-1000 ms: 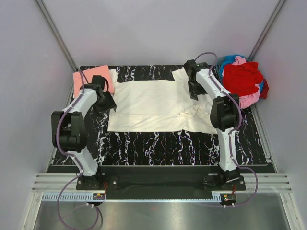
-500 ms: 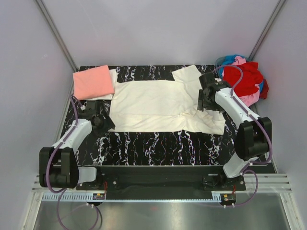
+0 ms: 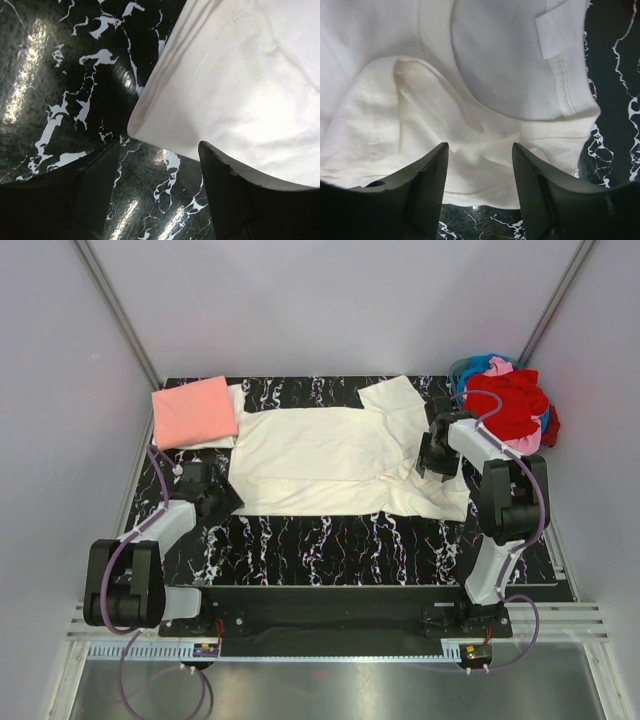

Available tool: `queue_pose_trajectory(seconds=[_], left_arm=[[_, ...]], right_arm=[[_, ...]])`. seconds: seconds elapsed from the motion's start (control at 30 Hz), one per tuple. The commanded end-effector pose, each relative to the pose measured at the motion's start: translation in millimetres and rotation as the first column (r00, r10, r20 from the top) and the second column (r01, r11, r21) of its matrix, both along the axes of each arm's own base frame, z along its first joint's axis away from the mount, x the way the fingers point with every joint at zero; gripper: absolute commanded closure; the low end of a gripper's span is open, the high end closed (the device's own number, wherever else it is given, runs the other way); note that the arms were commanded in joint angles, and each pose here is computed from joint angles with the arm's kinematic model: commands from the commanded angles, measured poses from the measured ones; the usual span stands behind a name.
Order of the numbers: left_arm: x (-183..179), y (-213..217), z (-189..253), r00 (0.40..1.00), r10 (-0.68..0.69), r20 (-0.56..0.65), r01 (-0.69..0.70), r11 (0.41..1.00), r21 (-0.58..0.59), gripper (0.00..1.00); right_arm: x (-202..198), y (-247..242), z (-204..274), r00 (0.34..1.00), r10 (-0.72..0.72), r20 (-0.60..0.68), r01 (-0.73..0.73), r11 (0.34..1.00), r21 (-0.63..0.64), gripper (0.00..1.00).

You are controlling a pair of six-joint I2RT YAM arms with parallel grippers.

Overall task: Fold and stack the t-shirts
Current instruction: Fold the tshirt

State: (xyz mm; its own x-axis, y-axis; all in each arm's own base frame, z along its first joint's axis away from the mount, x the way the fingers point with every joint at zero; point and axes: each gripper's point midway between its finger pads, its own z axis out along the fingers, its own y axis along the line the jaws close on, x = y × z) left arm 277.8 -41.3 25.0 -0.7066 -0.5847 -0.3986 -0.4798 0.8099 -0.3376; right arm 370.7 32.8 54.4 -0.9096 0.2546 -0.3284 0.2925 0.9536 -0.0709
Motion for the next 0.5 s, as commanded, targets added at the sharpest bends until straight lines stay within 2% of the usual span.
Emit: queue_pose_trajectory(seconds=[0.0, 0.2, 0.47], left_arm=[[13, 0, 6, 0.996, 0.015, 0.089, -0.015, 1.0, -0.003, 0.3], [15, -1, 5, 0.996, 0.018, 0.089, -0.019, 1.0, 0.001, 0.31], [17, 0, 2, 0.997, 0.024, 0.075, -0.026, 0.999, 0.02, 0.33]], right_arm=[[26, 4, 6, 0.998, 0.009, 0.058, -0.012, 0.999, 0.05, 0.41], [33, 4, -8, 0.999, 0.016, 0.039, -0.019, 0.998, 0.06, 0.46], [39, 4, -9, 0.999, 0.029, 0.034, -0.031, 0.998, 0.06, 0.7]])
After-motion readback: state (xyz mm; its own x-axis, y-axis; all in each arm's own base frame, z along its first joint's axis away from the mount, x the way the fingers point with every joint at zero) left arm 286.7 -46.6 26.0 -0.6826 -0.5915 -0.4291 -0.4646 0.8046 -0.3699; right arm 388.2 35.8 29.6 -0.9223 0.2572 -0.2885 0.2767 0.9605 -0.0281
